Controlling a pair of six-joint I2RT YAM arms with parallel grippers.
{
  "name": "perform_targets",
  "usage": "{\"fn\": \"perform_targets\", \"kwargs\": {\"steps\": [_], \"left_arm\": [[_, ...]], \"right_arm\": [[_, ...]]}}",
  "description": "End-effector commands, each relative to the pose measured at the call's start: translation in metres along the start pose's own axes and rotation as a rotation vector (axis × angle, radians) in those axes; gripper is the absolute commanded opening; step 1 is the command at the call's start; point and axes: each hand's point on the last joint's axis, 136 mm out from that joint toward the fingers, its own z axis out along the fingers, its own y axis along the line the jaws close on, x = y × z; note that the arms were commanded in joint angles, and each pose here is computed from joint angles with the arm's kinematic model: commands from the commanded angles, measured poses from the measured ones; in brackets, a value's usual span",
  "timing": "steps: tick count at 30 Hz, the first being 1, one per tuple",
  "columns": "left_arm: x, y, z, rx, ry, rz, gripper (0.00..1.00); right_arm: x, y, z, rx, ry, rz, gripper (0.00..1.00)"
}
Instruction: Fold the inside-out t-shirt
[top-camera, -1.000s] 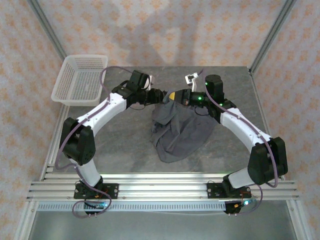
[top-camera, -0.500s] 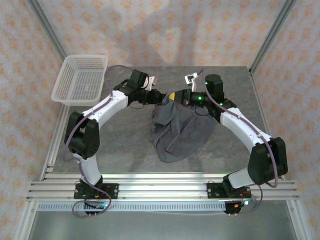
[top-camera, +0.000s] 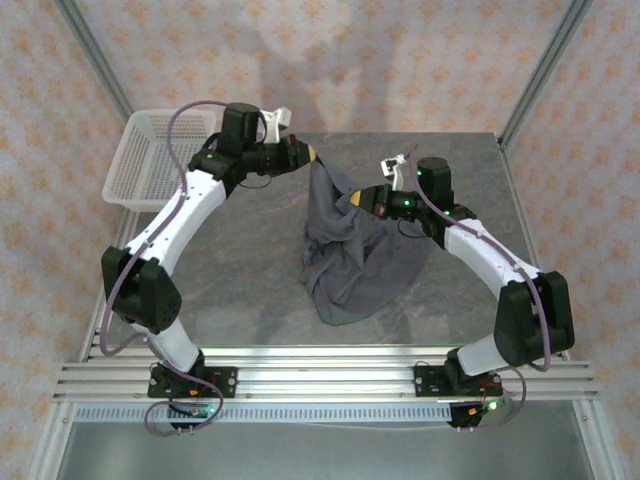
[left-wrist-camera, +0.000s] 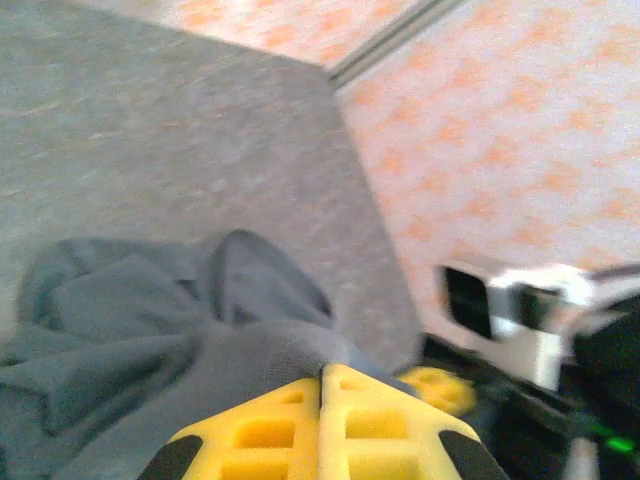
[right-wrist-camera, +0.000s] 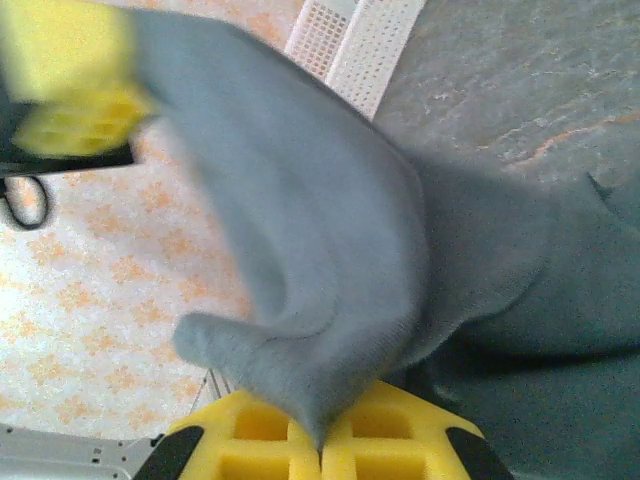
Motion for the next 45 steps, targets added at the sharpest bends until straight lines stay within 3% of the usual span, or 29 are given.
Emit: {"fn": "perform_targets", "kwargs": {"steps": [1, 3, 7, 11, 14, 17, 21, 25, 30, 34, 36, 38, 40, 43, 45], "left_arm": [[0.015, -0.025, -0.013, 0.078, 0.061, -0.039, 0.00], [0.019, -0.025, -0.014, 0.080, 0.073, -0.039, 0.00], [0.023, -0.023, -0.012, 0.082, 0.085, -0.048, 0.00], [0.026, -0.021, -0.009, 0.078, 0.092, -0.042, 0.00], [0.025, -0.022, -0.006, 0.082, 0.094, -0.039, 0.00], [0.027, -0.022, -0.005, 0.078, 0.103, -0.037, 0.00], [0.027, -0.021, -0.006, 0.067, 0.099, -0.034, 0.00], [0.026, -0.021, -0.007, 0.064, 0.095, -0.033, 0.00], [0.027, -0.023, -0.006, 0.067, 0.097, -0.033, 0.00], [0.027, -0.024, -0.005, 0.071, 0.096, -0.029, 0.00], [0.026, -0.020, -0.006, 0.046, 0.091, -0.020, 0.00], [0.028, -0.004, -0.012, -0.039, 0.092, 0.010, 0.00], [0.028, 0.020, -0.019, -0.126, 0.090, -0.001, 0.00], [0.021, 0.049, -0.028, -0.177, 0.063, -0.051, 0.00], [0.017, 0.047, -0.028, -0.154, 0.049, -0.037, 0.00]], "right_arm": [[-0.008, 0.019, -0.005, -0.043, -0.025, -0.099, 0.02], [-0.009, 0.015, -0.010, 0.006, -0.047, -0.118, 0.06], [-0.008, 0.006, -0.021, 0.103, -0.092, -0.159, 0.36], [-0.015, 0.022, -0.035, 0.112, -0.199, -0.247, 0.48], [-0.007, 0.039, -0.031, 0.168, -0.226, -0.446, 0.58], [-0.002, 0.044, -0.018, 0.285, -0.211, -0.658, 0.62], [-0.020, 0.036, -0.006, 0.459, -0.231, -0.822, 0.63], [-0.037, 0.012, -0.001, 0.627, -0.212, -0.948, 0.57], [-0.029, -0.003, 0.019, 0.626, -0.062, -1.061, 0.59], [-0.046, -0.011, 0.029, 0.672, -0.103, -1.034, 0.59], [-0.057, -0.014, 0.027, 0.722, -0.131, -0.991, 0.44], [-0.064, -0.014, 0.015, 0.743, -0.153, -0.924, 0.18], [-0.064, -0.011, -0.005, 0.693, -0.145, -0.826, 0.00], [-0.073, -0.008, -0.047, 0.564, -0.198, -0.568, 0.00], [-0.072, -0.004, -0.059, 0.472, -0.200, -0.471, 0.00]]}}
